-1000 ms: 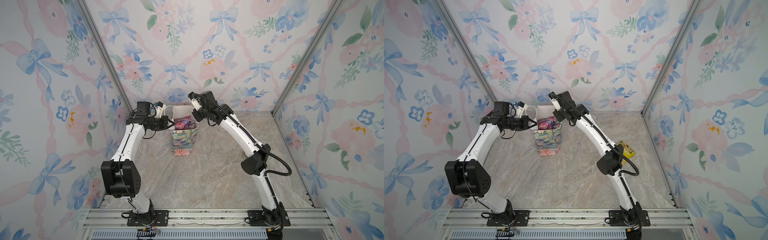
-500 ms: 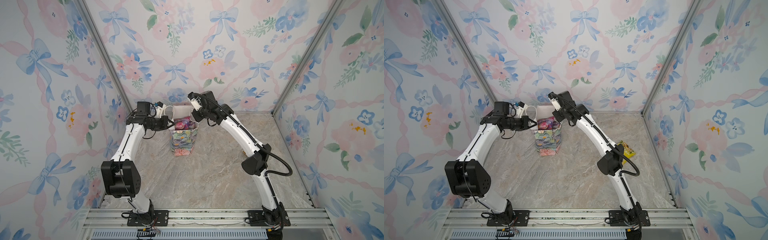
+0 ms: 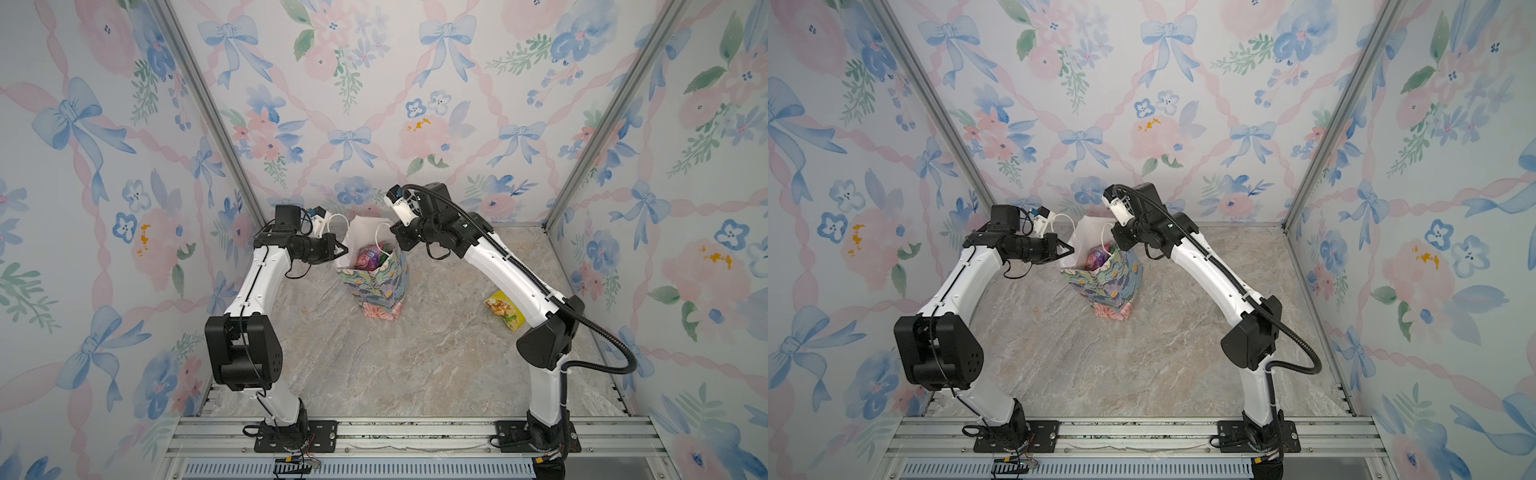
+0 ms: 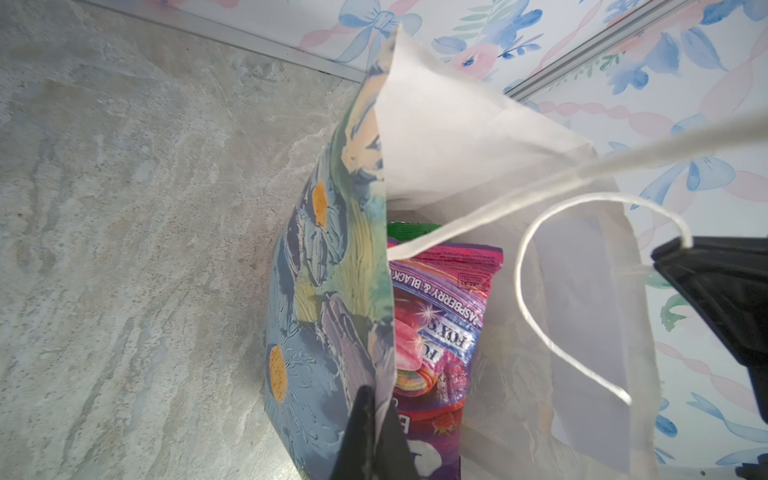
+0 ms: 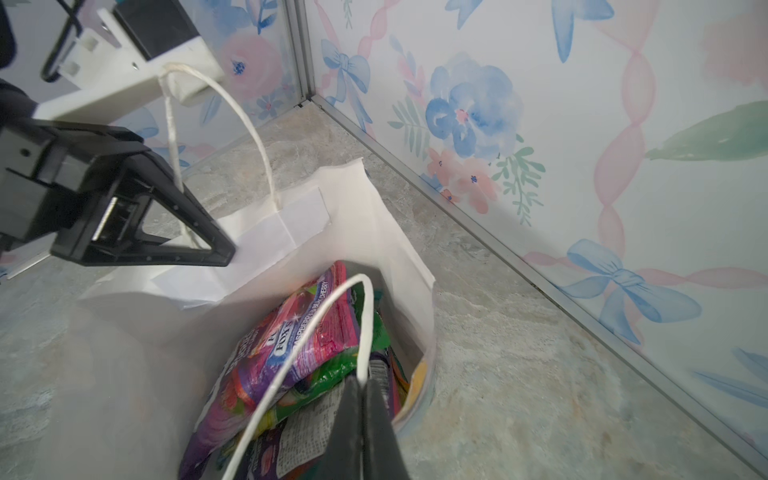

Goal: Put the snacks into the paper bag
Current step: 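Raise the right gripper from the bag and move it to the yellow packet, then lower the right gripper onto the yellow corn-chip packet and close it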

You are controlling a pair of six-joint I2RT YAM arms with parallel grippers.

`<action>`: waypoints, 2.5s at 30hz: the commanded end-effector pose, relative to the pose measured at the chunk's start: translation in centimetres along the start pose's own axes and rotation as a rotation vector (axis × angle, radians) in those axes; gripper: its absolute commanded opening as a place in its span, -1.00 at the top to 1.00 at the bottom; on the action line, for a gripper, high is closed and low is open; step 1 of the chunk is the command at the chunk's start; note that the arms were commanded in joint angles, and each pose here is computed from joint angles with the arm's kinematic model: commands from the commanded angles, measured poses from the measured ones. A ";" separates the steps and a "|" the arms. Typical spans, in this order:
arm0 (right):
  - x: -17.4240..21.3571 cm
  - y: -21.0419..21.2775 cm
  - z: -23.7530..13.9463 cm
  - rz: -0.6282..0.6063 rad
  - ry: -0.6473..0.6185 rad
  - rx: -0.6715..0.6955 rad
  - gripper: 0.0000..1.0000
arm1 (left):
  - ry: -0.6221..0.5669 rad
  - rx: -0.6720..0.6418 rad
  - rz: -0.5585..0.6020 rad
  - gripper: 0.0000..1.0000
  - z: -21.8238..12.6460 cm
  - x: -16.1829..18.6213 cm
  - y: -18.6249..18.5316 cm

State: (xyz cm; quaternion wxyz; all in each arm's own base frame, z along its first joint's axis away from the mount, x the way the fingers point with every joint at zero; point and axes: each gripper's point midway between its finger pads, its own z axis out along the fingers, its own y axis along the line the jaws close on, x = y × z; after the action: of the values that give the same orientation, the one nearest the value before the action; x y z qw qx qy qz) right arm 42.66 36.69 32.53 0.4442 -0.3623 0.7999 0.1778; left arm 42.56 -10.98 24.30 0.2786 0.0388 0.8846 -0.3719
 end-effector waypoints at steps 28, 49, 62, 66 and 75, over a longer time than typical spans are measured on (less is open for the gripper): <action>8.0 -8.4 -10.3 0.350 -0.018 0.375 -0.68 | -0.074 0.059 0.075 1.00 -2.6 -1.4 -3.3; 39.0 -17.8 -18.1 1.210 0.165 0.802 -1.00 | -0.077 0.039 0.059 1.00 -2.6 -1.1 -3.0; 43.2 -19.7 -16.1 1.342 0.172 0.798 -0.69 | -0.077 0.033 0.060 1.00 -2.5 -1.1 -2.8; 43.9 -20.3 -15.6 1.365 0.164 0.793 -0.50 | -0.074 0.030 0.057 1.00 -2.4 -1.0 -2.6; 45.6 -20.9 -14.5 1.406 0.191 0.779 -0.25 | -0.070 0.026 0.051 1.00 -2.2 -1.0 -2.4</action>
State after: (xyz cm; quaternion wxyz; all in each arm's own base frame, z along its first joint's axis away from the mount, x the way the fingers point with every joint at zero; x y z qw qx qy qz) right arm 33.85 -5.31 3.59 0.2572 0.3879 0.8811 0.0842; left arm 41.79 -10.95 25.52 0.2876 0.0376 0.8823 -0.3708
